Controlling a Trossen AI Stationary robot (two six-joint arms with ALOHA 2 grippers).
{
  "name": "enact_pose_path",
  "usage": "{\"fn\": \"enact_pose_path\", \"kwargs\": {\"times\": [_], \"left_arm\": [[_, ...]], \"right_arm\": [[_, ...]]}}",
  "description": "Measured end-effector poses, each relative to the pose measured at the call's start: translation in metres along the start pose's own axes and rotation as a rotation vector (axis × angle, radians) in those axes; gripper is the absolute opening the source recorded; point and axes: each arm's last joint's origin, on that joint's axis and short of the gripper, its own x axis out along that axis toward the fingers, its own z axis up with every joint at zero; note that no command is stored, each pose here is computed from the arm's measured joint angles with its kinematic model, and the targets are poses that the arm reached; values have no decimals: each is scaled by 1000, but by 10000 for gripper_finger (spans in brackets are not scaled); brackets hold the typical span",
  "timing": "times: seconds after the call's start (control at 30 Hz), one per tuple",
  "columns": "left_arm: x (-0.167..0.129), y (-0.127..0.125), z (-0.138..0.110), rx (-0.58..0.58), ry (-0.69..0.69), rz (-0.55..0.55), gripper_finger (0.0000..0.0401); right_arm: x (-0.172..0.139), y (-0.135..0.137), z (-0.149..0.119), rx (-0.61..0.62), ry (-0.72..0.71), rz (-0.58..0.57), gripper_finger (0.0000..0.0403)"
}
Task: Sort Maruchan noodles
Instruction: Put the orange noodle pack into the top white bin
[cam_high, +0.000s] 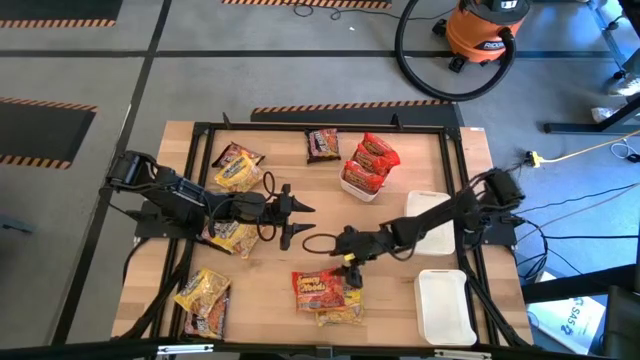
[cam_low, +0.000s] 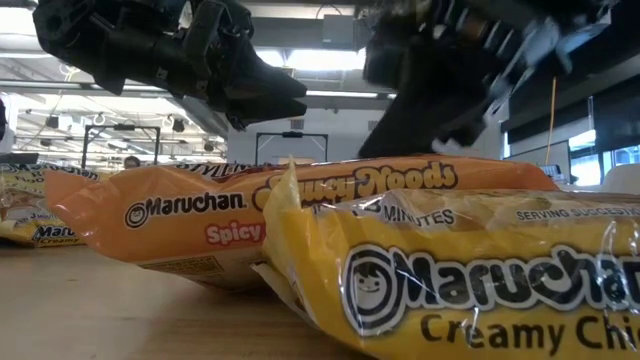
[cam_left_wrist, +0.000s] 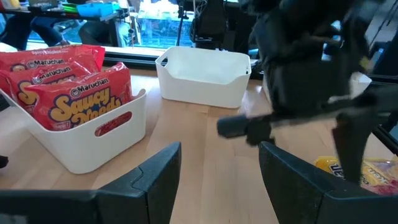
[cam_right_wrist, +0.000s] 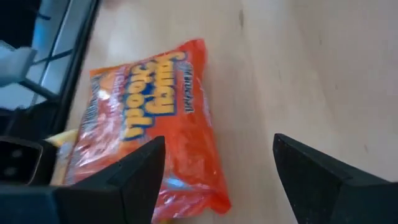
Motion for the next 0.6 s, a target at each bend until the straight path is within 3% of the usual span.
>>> {"fn": "enact_pose_path", "kwargs": {"times": [0.37,0.47,0.6], "left_arm": [[0,-1,5,-10,-48,-8,209],[0,0,6,-68,-67,10,209],[-1,-5,6,-81,-36,-143,209]], "right_arm": [[27,-7,-9,96,142,111,273],[27,-6,-10,97,153,124,273],[25,-8,-7,97,146,122,273]]}}
